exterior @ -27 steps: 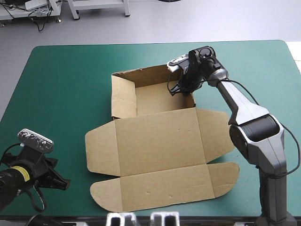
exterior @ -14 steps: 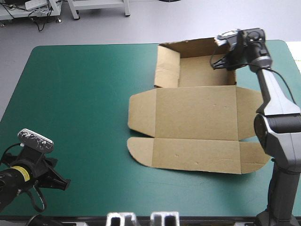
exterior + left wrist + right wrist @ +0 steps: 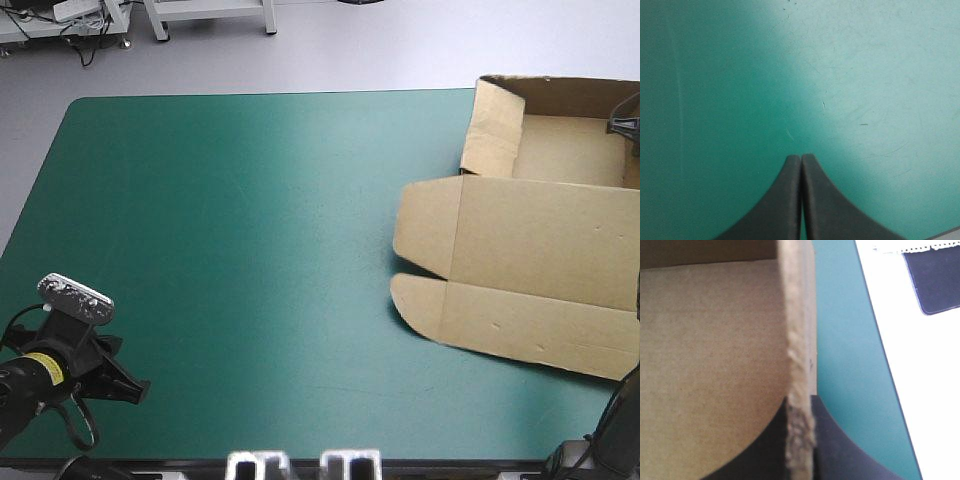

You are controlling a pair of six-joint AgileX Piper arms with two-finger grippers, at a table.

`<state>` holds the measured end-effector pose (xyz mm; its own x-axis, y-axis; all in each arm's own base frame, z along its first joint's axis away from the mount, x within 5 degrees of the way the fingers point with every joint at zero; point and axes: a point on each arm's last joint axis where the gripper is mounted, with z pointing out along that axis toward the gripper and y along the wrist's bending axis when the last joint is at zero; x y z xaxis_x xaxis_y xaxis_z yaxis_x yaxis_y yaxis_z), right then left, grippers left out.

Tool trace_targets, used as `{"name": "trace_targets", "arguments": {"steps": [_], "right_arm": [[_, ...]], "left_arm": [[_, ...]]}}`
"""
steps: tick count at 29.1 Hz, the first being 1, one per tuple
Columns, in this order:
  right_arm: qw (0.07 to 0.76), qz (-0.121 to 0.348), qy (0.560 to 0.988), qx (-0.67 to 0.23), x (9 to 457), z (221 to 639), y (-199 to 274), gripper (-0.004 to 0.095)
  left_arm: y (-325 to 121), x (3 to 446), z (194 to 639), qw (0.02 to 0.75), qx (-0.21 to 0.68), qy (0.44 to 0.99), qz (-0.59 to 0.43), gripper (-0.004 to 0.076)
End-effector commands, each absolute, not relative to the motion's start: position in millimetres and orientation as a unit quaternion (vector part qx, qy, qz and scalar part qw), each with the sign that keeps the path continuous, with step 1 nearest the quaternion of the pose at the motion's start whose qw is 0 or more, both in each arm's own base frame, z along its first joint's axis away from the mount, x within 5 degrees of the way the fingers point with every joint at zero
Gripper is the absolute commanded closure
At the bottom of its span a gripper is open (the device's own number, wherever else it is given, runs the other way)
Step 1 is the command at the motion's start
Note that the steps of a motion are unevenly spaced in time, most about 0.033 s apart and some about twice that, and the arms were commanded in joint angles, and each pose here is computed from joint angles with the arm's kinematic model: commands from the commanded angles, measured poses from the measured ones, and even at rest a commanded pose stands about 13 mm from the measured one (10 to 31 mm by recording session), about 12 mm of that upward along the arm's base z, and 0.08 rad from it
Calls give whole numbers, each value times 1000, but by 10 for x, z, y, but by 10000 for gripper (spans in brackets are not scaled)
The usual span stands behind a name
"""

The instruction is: Fold the box

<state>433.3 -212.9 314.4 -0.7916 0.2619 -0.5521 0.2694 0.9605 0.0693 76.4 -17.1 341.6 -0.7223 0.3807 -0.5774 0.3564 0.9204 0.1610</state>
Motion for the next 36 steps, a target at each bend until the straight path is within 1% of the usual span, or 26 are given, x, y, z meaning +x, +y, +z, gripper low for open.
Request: {"name": "trace_targets", "arguments": {"steps": [1, 4, 6, 9, 11, 14, 16, 18, 19, 21, 23, 25, 27, 28, 29, 30, 31, 33, 34, 36], "right_arm": [[376, 16, 915, 145, 4157, 3624, -2212, 931], [383, 20, 914, 129, 4146, 3635, -2234, 920], [387, 18, 915, 113, 4152, 3635, -2229, 866], [401, 15, 909, 111, 4170, 3655, -2235, 726], [408, 10, 906, 112, 4179, 3665, -2246, 595], [417, -3, 903, 106, 4189, 3678, -2264, 340], [424, -6, 898, 115, 4196, 3690, -2278, 203], [427, -7, 896, 120, 4194, 3701, -2281, 150], [428, -8, 896, 120, 4191, 3711, -2280, 143], [430, -1, 895, 119, 4180, 3741, -2258, 146], [435, 20, 893, 118, 4164, 3806, -2208, 147], [446, 59, 887, 106, 4133, 3932, -2107, 166], [462, 103, 878, 73, 4091, 4094, -1973, 237], [469, 125, 873, 47, 4065, 4177, -1890, 303], [477, 158, 864, -7, 4000, 4314, -1729, 481], [483, 165, 860, -28, 3966, 4380, -1657, 573], [490, 169, 854, -38, 3938, 4457, -1576, 688], [503, 169, 846, -61, 3865, 4631, -1373, 898], [510, 169, 840, -78, 3824, 4725, -1249, 926], [522, 165, 828, -122, 3756, 4881, -979, 931]], "left_arm": [[-160, 736, 3461, 307, 196, 931, 20, 732], [-160, 736, 3461, 307, 196, 931, 20, 732], [-160, 736, 3461, 307, 196, 931, 20, 732], [-160, 736, 3461, 307, 196, 931, 20, 732], [-160, 736, 3461, 307, 196, 931, 20, 732], [-160, 735, 3460, 306, 196, 931, 20, 732], [-160, 735, 3460, 306, 196, 931, 20, 732], [-160, 735, 3460, 306, 196, 931, 20, 732], [-160, 735, 3460, 306, 196, 931, 20, 732], [-160, 735, 3460, 306, 196, 931, 20, 732], [-160, 737, 3461, 307, 196, 931, 20, 732], [-162, 739, 3463, 309, 196, 931, 20, 732], [-163, 742, 3466, 311, 196, 930, 19, 732], [-162, 744, 3467, 312, 196, 929, 20, 732], [-163, 745, 3468, 313, 196, 929, 20, 733], [-163, 745, 3468, 313, 196, 929, 20, 734], [-164, 748, 3470, 315, 196, 928, 20, 734], [-166, 753, 3474, 318, 196, 927, 19, 734], [-168, 757, 3477, 321, 196, 927, 19, 734], [-170, 762, 3481, 324, 196, 925, 18, 734]]}}
